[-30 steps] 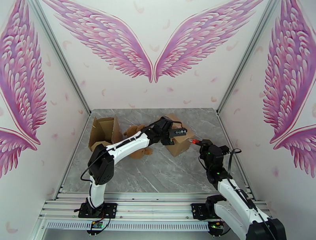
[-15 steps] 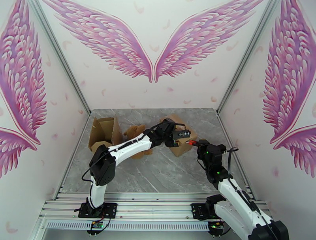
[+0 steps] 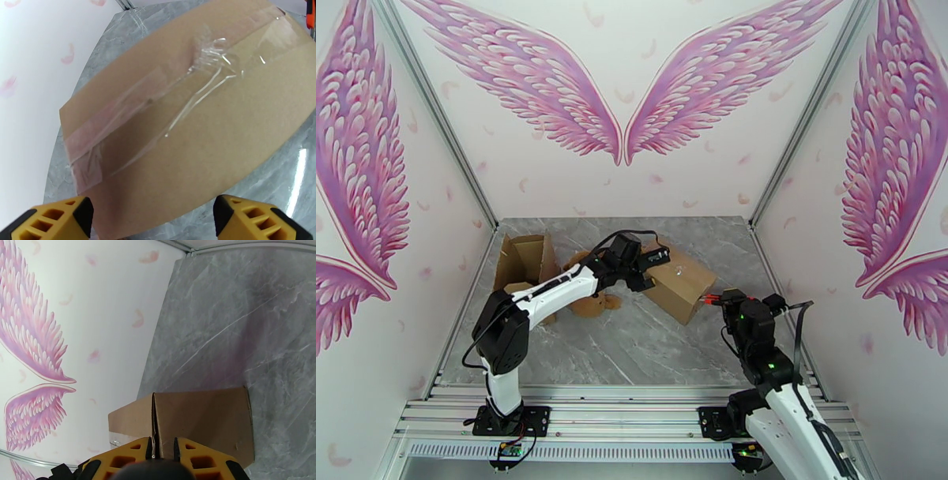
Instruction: Unpack the express box
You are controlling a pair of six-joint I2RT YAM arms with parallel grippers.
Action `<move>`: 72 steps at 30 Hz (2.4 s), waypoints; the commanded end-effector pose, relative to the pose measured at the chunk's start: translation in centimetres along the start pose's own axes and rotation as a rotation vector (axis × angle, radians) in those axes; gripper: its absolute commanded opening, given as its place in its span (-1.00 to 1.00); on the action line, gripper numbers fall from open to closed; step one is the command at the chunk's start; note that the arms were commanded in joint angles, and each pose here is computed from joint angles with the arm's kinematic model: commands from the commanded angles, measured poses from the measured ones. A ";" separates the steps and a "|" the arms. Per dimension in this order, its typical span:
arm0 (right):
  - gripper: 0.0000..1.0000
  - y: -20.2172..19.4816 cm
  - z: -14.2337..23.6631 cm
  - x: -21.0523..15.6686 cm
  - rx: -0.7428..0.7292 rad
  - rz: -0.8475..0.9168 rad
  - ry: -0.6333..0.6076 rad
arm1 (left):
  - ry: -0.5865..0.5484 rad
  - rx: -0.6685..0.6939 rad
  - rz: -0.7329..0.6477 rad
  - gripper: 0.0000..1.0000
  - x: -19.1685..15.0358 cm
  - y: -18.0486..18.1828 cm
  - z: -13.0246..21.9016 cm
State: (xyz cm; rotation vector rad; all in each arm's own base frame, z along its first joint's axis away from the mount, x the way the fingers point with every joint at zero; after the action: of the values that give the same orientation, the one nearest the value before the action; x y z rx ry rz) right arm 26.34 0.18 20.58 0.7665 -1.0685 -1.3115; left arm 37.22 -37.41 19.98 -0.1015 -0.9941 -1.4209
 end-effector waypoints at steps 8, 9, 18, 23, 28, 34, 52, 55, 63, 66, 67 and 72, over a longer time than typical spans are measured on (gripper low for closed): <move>-1.00 1.5 3.2 3.6 -0.072 0.332 -0.140 | -0.232 0.108 0.525 0.70 1.3 9.0 6.5; -1.00 1.8 3.5 3.9 -0.077 0.365 -0.153 | -0.228 0.096 0.559 0.70 1.3 9.3 6.4; -1.00 5.0 3.7 4.7 -0.068 0.581 -0.188 | -0.131 -0.057 0.879 0.65 -0.3 7.4 2.4; -1.00 6.6 3.6 4.3 -0.017 0.651 -0.171 | -0.104 -0.129 0.965 0.64 0.2 4.5 0.4; -1.00 6.5 3.9 3.7 -0.013 0.697 -0.125 | -0.086 -0.170 0.988 0.64 0.7 2.2 -1.7; -1.00 5.4 4.5 4.0 -0.021 0.741 -0.122 | -0.028 -0.238 1.034 0.61 -0.4 -0.6 -4.1; -1.00 6.3 5.3 5.4 0.080 0.803 -0.189 | 0.089 -0.206 1.115 0.52 -4.8 -2.9 -5.9; -1.00 7.1 5.6 5.1 0.148 0.759 -0.190 | 0.096 -0.199 1.112 0.51 -5.1 -3.0 -6.0; -1.00 5.8 6.9 6.3 0.161 0.682 -0.271 | 0.122 -0.186 1.116 0.50 -5.8 -3.4 -5.7; -1.00 6.1 7.8 6.9 0.180 0.675 -0.310 | 0.126 -0.180 1.116 0.50 -5.9 -3.4 -5.5; -1.00 6.1 8.0 7.1 0.178 0.678 -0.321 | 0.129 -0.177 1.117 0.50 -6.0 -3.4 -5.5; -1.00 5.9 8.7 7.7 0.157 0.701 -0.359 | 0.134 -0.170 1.120 0.50 -6.1 -3.4 -5.3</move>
State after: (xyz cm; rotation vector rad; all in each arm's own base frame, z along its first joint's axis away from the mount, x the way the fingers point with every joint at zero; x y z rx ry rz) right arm 20.58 -4.62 29.66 0.2627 -1.5189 -0.7545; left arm 38.65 -39.92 16.62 -0.7579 -0.6405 -0.5220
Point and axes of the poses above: each hand's point on the last joint's axis, 136 mm out from that joint toward the fingers, its own z axis back along the fingers, its own y axis along the line the jaws close on, x = y × z, the point moved 1 cm from there along z, back along the fingers, and after that the axes turned 10 degrees about -z, right-handed, at the moved point
